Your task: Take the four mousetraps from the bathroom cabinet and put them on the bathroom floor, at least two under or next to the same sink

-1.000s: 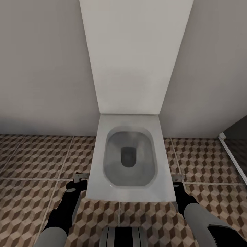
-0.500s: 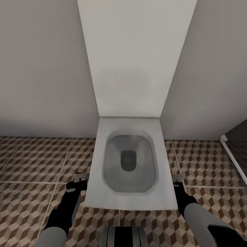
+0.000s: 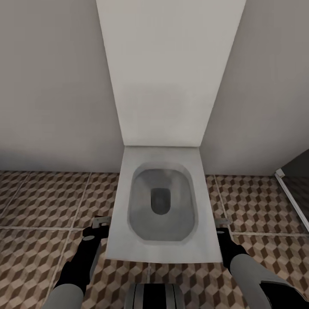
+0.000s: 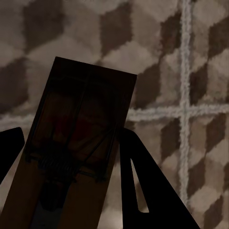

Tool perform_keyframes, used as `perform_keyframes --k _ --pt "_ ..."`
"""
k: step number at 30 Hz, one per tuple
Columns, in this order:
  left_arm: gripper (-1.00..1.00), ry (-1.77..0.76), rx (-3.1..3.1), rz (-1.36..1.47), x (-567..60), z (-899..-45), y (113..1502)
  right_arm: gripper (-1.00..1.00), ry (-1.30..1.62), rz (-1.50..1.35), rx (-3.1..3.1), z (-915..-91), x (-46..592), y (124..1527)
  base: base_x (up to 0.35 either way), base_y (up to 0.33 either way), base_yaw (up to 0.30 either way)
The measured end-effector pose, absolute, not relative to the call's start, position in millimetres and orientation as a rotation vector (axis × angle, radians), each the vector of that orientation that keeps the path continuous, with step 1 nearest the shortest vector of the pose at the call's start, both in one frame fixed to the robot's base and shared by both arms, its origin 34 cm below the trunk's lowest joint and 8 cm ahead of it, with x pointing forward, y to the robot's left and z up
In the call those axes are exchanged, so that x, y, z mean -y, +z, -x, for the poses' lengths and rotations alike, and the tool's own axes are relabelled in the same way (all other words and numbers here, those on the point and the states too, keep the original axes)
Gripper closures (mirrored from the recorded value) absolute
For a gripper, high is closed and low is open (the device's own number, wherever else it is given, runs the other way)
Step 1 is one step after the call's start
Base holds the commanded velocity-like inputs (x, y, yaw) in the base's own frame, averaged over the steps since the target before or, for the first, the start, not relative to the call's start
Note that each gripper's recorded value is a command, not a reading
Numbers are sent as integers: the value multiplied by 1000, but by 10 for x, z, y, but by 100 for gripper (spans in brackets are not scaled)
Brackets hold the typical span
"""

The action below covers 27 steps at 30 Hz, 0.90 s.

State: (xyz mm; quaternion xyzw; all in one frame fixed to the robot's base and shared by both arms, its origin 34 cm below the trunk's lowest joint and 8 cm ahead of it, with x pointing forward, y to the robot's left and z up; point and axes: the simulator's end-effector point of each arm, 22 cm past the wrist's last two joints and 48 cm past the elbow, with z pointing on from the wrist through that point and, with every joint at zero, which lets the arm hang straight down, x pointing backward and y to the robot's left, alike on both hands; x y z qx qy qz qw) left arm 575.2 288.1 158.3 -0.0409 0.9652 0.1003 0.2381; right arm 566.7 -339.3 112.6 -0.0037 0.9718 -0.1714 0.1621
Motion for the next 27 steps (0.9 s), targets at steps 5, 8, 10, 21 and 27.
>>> perform_keyframes --k 5,8,10,21,27 --pt "100 275 -2644 112 -2881 -5752 1583 100 -489 10 -2773 -5669 3393 1127 0 -51 0" --pt "100 275 -2644 112 -2881 -5754 1584 100 -489 10 -2773 -5672 3393 1128 0 -15 0" --pt "100 275 -2644 112 -2881 -5753 1584 100 -489 10 -2773 -5672 3393 1128 0 -6 0" --pt "100 275 -2643 112 -2881 -5756 1585 100 -489 11 -2773 -5670 3393 1128 0 -1 0" --pt "100 275 -2649 112 -2885 -5733 1569 100 -489 14 -2773 -5669 3387 1126 0 0 0"
